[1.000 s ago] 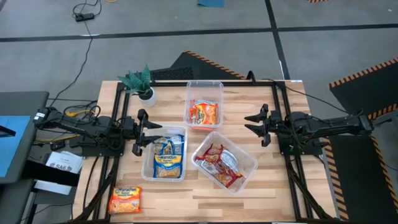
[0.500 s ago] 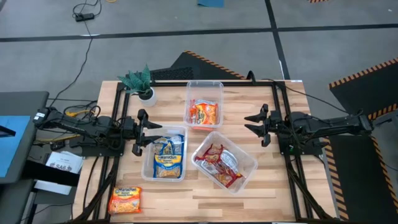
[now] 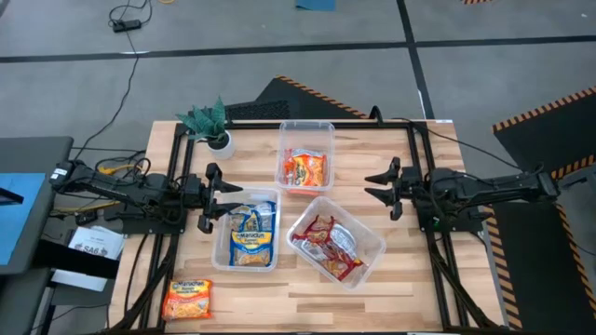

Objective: Sort Maruchan noodles
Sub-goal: Put the orange noodle pack into the top transparent bin

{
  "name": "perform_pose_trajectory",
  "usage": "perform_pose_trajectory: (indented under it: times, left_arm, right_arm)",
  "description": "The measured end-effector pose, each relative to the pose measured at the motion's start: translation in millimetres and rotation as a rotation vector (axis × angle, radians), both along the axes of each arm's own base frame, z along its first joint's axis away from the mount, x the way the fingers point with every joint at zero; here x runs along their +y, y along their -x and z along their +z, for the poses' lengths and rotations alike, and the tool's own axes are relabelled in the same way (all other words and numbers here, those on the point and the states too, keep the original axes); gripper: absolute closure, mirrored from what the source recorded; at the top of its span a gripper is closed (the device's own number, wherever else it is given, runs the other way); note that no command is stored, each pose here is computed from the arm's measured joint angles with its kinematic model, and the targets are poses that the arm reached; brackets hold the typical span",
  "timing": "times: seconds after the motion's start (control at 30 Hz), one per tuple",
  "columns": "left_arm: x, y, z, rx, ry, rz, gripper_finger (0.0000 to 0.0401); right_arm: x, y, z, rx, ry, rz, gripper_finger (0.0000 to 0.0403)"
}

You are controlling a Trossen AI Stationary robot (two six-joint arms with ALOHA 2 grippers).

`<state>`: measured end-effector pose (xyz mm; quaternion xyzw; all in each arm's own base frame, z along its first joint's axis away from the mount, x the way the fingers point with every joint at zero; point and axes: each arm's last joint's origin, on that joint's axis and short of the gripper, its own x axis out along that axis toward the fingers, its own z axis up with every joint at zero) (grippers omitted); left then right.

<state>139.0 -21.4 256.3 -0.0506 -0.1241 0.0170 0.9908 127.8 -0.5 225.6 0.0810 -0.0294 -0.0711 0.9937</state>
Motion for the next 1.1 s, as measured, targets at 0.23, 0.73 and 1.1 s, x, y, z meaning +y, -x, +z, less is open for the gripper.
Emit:
perform_pose_trajectory:
  times: [0.23, 0.73, 1.1]
  left_arm:
    - [-0.1, 0.0, 0.2, -0.002, 0.001, -0.002, 0.0209]
    - [0.0, 1.3, 4.8, -0.051, 0.015, -0.012, 0.0209]
    - [-1.3, 1.6, 5.8, -0.065, 0.048, -0.068, 0.0209]
  right_arm:
    - [0.0, 0.0, -2.7, 0.028, 0.001, 0.0, 0.0221]
    - [0.0, -0.1, -2.0, 0.022, 0.006, -0.001, 0.0221]
    - [0.0, 0.0, -0.3, 0.004, 0.008, -0.001, 0.0221]
